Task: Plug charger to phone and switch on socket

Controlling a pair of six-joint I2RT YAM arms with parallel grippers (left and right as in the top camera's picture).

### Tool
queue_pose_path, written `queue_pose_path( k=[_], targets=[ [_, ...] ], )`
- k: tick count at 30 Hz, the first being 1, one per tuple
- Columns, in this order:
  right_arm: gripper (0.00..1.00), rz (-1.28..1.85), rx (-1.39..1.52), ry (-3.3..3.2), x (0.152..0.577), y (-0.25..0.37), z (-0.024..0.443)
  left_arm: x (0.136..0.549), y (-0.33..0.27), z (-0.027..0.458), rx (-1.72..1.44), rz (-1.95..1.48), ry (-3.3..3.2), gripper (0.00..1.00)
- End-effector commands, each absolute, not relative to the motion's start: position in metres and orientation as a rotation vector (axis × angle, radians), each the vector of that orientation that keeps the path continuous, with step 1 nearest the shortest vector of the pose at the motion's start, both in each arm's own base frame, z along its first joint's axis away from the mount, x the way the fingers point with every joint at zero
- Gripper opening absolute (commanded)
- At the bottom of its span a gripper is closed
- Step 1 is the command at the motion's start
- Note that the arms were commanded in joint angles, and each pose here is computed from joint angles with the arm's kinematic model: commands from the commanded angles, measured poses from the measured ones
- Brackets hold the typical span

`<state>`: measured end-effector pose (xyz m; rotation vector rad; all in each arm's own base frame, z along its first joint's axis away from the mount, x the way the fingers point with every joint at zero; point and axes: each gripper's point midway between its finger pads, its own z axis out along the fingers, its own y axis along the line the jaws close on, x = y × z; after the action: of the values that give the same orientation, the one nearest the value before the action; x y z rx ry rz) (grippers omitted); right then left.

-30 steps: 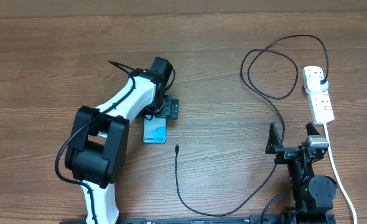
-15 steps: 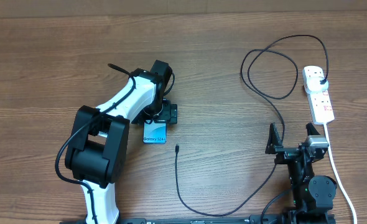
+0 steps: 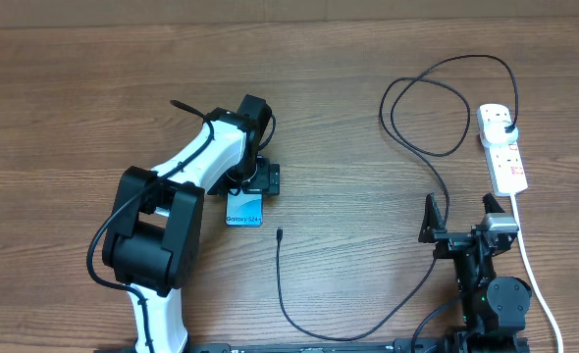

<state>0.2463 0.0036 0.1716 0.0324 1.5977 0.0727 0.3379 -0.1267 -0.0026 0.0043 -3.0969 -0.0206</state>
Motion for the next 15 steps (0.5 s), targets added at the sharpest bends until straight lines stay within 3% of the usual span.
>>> queue_pose_path(
  k=[1,15],
  targets=[
    [1.0,0.066,0.031,1.594,0.2465,0.0031,0.1698,0.3273,-0.1097,-0.0259,-0.008,-0.111,-3.036,1.0],
    [1.0,0.066,0.032,1.594,0.2465,0.0031,0.1696,0.3353,-0.1072,-0.0264,0.009,-0.138,-3.071,1.0]
  ],
)
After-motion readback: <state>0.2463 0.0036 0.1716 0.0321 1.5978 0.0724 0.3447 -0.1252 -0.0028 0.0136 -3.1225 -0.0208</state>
